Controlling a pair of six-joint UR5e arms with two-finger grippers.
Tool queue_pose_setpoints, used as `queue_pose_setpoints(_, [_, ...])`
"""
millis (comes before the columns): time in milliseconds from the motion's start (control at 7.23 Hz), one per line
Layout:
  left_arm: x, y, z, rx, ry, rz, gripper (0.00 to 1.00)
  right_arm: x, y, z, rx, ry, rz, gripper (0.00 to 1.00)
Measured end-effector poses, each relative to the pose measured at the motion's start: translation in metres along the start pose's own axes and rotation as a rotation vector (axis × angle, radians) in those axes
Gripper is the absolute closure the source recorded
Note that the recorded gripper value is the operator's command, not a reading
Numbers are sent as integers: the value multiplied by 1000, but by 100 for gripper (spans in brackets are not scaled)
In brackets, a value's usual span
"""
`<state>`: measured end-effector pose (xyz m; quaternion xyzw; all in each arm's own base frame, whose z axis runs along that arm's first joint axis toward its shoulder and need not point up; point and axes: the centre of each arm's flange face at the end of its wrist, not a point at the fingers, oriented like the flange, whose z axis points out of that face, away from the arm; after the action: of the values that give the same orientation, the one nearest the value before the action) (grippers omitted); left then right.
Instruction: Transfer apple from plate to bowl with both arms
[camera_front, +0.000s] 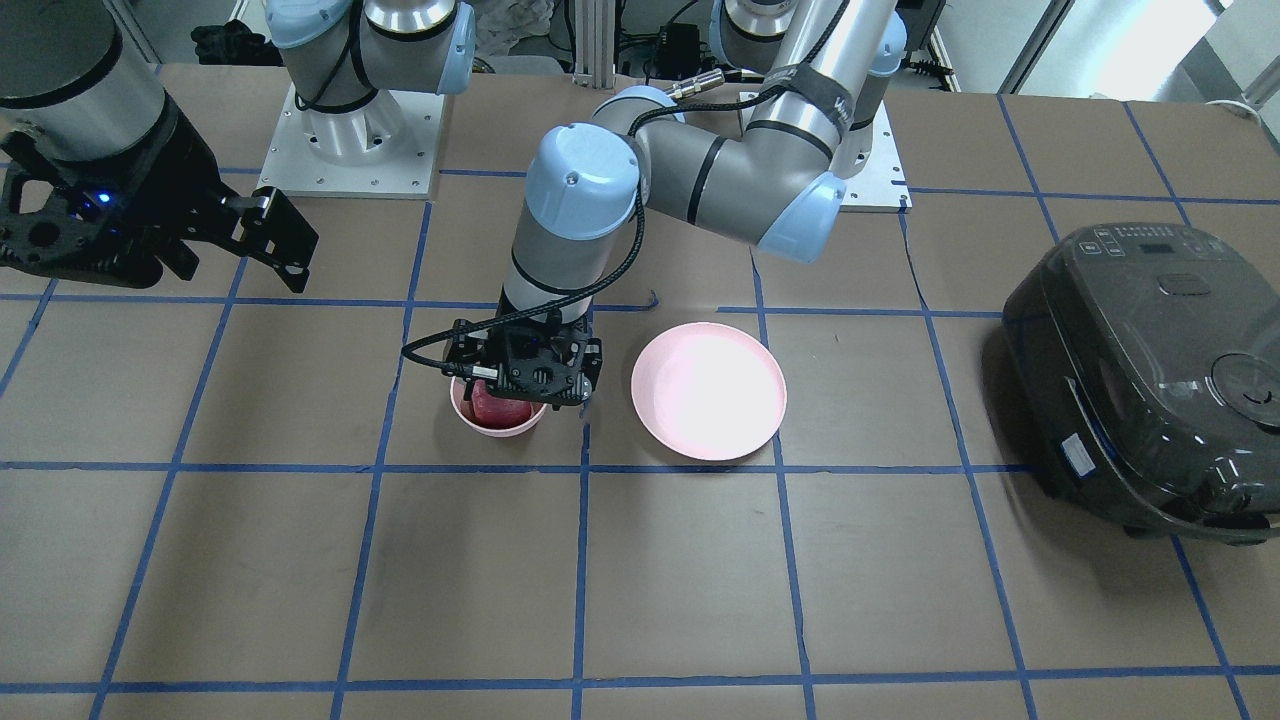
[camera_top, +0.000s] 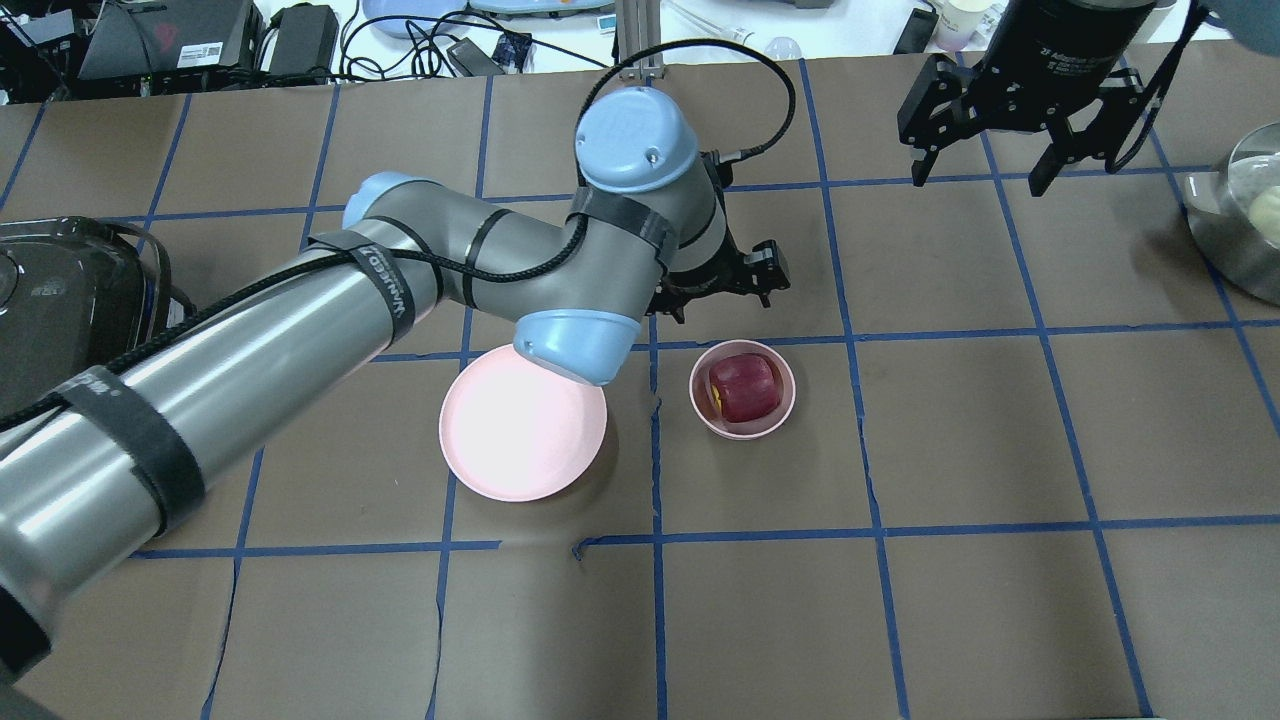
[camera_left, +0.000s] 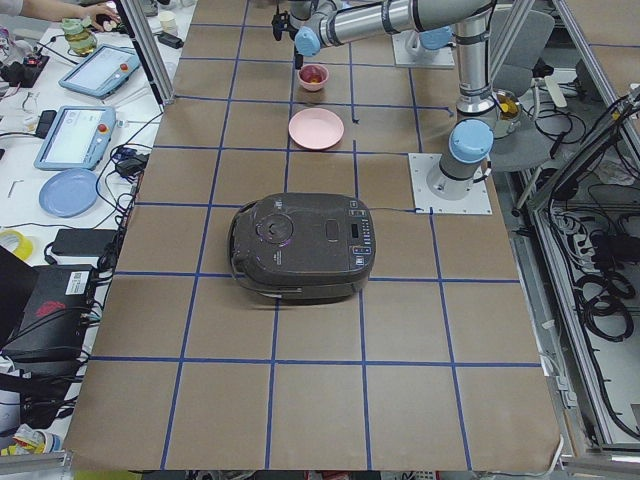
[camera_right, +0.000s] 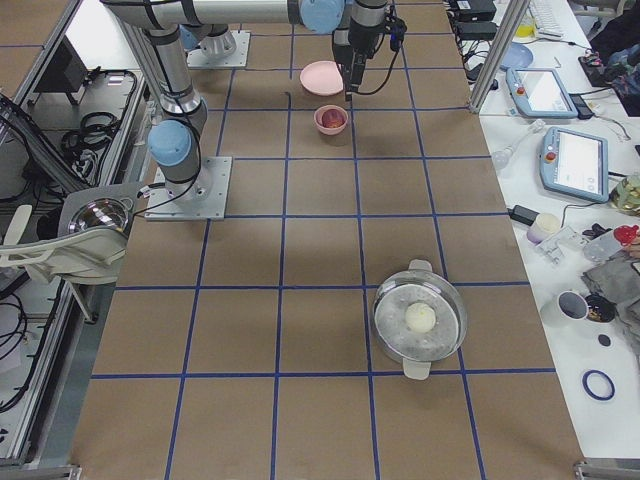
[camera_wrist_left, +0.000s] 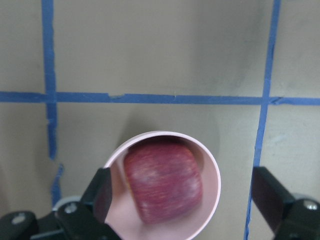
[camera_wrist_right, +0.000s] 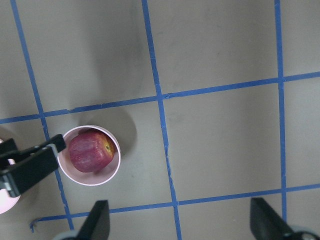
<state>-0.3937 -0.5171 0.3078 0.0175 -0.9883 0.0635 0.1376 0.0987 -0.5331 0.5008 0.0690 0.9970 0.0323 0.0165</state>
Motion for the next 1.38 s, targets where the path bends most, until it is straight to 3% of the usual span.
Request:
queue_pose_setpoints(415, [-35, -25, -56, 67, 33, -14, 0, 0, 0, -1, 4, 0, 0, 0])
queue_pose_setpoints(830, [-53, -30, -88, 60, 28, -2, 0, 0, 0, -1, 4, 0, 0, 0])
queue_pose_setpoints(1107, [-91, -34, -135, 38, -43, 43, 0, 1, 0, -5, 14, 5, -5, 0])
queue_pose_setpoints(1384, [-128, -37, -184, 14, -182, 66, 0, 0, -4, -16, 81, 5, -10, 0])
